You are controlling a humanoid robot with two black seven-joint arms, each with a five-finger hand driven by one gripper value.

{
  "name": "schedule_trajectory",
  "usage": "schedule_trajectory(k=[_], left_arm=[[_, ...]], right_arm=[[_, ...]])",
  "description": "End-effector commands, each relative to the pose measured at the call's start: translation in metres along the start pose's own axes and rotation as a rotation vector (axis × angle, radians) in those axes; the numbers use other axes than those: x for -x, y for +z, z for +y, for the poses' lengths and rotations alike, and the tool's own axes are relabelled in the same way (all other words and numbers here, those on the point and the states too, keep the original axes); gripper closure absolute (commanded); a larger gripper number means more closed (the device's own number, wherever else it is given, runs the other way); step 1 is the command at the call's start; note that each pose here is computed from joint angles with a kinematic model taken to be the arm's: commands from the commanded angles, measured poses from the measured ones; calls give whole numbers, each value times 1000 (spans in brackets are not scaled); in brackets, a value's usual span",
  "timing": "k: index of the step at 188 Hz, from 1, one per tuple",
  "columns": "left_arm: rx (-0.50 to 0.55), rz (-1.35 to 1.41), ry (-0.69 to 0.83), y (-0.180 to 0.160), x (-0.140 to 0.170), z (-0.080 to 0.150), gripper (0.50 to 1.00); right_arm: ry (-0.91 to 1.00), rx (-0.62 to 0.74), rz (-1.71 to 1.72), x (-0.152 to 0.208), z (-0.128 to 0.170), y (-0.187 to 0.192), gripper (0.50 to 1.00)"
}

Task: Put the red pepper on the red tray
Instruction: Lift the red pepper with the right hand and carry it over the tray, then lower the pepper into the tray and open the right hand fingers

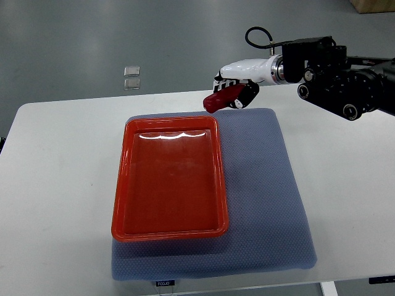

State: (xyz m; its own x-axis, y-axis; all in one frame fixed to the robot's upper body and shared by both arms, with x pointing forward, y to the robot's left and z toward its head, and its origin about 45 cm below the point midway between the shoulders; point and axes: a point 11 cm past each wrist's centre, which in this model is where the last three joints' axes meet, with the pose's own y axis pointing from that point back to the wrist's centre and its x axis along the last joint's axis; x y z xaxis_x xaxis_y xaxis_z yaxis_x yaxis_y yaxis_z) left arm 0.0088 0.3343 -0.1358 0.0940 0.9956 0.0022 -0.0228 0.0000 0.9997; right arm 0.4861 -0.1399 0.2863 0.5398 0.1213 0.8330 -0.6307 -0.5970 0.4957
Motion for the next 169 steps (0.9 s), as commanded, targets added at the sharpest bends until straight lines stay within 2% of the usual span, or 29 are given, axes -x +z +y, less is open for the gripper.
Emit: schedule_trajectory(k=[1, 36, 74, 135, 146, 169], left_arm=[[0, 0, 0, 0, 0, 0, 500], [0, 0, 1, 0, 0, 0, 500], [0, 0, 0, 0, 0, 0, 500], [0, 0, 0, 0, 0, 0, 500], [0, 0, 0, 0, 0, 0, 500], [0, 0, 0, 0, 0, 0, 500]], right_arm=[[5, -57, -9, -2, -13, -26, 985], [-37, -167, -3, 15, -40, -81, 981], [-113, -238, -34, 53, -56, -111, 975], [-182, -230, -86, 97, -60, -103, 963], [-177, -227, -84, 98, -61, -102, 944], [-185, -223, -93, 107, -61, -100, 865]])
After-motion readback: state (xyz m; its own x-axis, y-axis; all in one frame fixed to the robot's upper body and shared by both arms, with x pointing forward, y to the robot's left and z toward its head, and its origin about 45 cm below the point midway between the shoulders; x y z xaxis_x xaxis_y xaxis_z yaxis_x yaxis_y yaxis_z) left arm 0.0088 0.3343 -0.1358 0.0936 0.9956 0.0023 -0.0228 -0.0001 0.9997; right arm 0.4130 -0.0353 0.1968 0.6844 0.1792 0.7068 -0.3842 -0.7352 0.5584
